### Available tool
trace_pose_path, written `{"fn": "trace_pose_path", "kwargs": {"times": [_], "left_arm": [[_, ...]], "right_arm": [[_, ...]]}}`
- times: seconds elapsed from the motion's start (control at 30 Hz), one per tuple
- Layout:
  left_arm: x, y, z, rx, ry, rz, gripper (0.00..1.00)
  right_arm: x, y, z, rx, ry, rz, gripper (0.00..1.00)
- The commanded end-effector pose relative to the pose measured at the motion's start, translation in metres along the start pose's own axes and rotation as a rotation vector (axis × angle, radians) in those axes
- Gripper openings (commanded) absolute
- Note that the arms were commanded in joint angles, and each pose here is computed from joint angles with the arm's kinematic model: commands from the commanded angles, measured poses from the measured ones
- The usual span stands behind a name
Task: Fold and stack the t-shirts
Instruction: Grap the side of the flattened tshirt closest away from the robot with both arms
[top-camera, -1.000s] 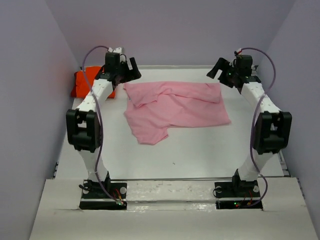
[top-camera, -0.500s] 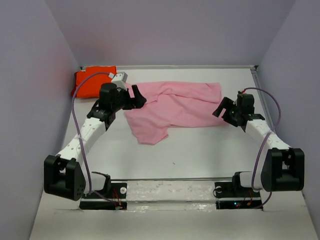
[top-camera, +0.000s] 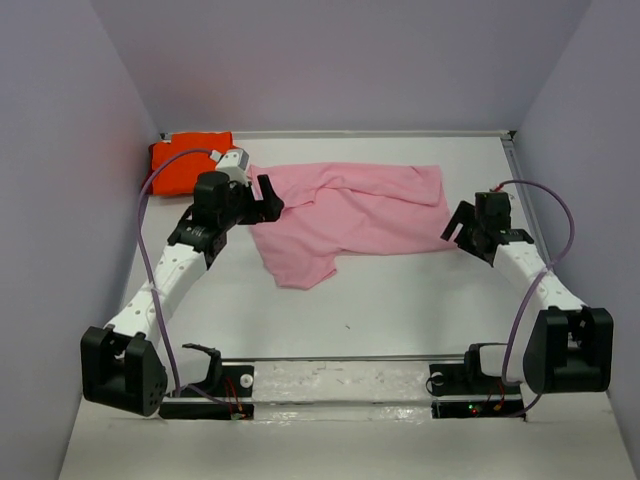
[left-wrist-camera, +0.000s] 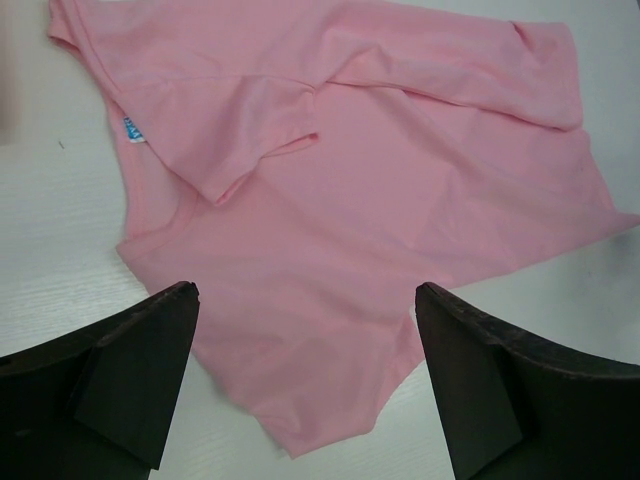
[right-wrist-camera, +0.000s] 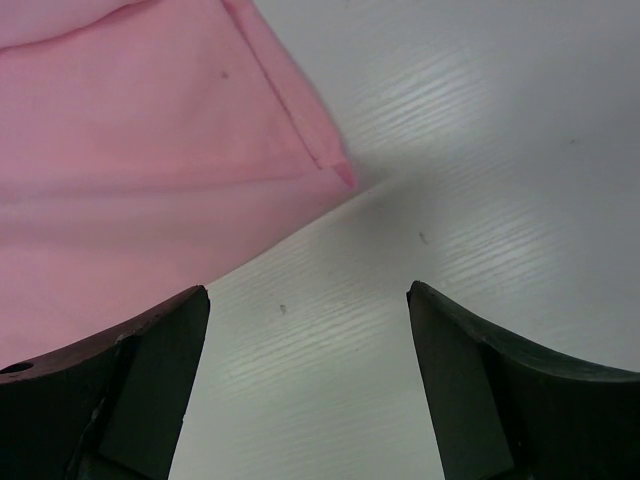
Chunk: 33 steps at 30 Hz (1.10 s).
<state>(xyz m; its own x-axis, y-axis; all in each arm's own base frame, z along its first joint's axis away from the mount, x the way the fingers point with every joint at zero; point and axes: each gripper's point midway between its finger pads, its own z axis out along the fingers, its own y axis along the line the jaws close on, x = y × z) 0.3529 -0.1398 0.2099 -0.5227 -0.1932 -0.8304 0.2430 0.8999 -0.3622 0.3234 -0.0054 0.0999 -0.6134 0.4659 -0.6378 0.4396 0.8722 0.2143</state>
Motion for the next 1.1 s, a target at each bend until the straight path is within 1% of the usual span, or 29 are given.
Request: {"fn": "trace_pose_path", "kwargs": {"times": [0.0, 0.1, 0.13, 0.4, 0.6, 0.7, 0.8, 0.83, 0.87, 0.9, 0.93, 1.0, 1.03, 1.07], "left_arm": [[-0.009, 0.001, 0.001, -0.010, -0.008, 0.015, 0.99], [-0.011, -0.003, 0.000, 0.008, -0.017, 0.013, 0.99], [-0.012, -0.003, -0.001, 0.011, -0.019, 0.011, 0.99], [-0.013, -0.012, -0.004, 0.054, -0.027, 0.008, 0.99], [-0.012, -0.014, -0.004, 0.069, -0.024, 0.005, 0.99], [-0.011, -0.015, -0.003, 0.076, -0.019, 0.004, 0.99], [-0.011, -0.014, -0.003, 0.072, -0.018, 0.005, 0.99], [-0.010, -0.013, -0.002, 0.067, -0.017, 0.006, 0.99], [-0.010, -0.013, -0.002, 0.066, -0.019, 0.006, 0.99], [-0.010, -0.012, -0.002, 0.062, -0.019, 0.008, 0.99], [-0.010, -0.011, -0.002, 0.059, -0.018, 0.009, 0.99], [-0.009, -0.010, -0.002, 0.053, -0.016, 0.009, 0.99], [-0.008, -0.009, 0.000, 0.052, -0.011, 0.009, 0.99], [-0.008, -0.008, 0.000, 0.048, -0.008, 0.010, 0.99]], "right_arm": [[-0.012, -0.024, -0.001, 0.135, -0.042, 0.006, 0.85], [-0.009, -0.025, 0.005, 0.155, -0.028, 0.030, 0.85], [-0.005, -0.025, 0.012, 0.163, -0.004, 0.032, 0.85], [-0.004, -0.004, 0.045, 0.127, 0.059, 0.091, 0.81], [-0.015, 0.004, 0.054, 0.120, 0.057, 0.088, 0.81], [-0.020, 0.002, 0.056, 0.140, 0.043, 0.075, 0.81], [-0.019, 0.001, 0.064, 0.152, 0.058, 0.056, 0.79], [-0.019, 0.002, 0.067, 0.152, 0.060, 0.052, 0.74], [-0.017, 0.002, 0.068, 0.151, 0.064, 0.052, 0.72], [-0.015, 0.002, 0.069, 0.147, 0.068, 0.047, 0.62], [-0.015, 0.002, 0.069, 0.144, 0.069, 0.045, 0.56], [-0.011, 0.000, 0.069, 0.143, 0.064, 0.041, 0.49], [-0.011, -0.002, 0.069, 0.147, 0.064, 0.036, 0.40], [-0.010, -0.003, 0.069, 0.149, 0.064, 0.032, 0.36]]}}
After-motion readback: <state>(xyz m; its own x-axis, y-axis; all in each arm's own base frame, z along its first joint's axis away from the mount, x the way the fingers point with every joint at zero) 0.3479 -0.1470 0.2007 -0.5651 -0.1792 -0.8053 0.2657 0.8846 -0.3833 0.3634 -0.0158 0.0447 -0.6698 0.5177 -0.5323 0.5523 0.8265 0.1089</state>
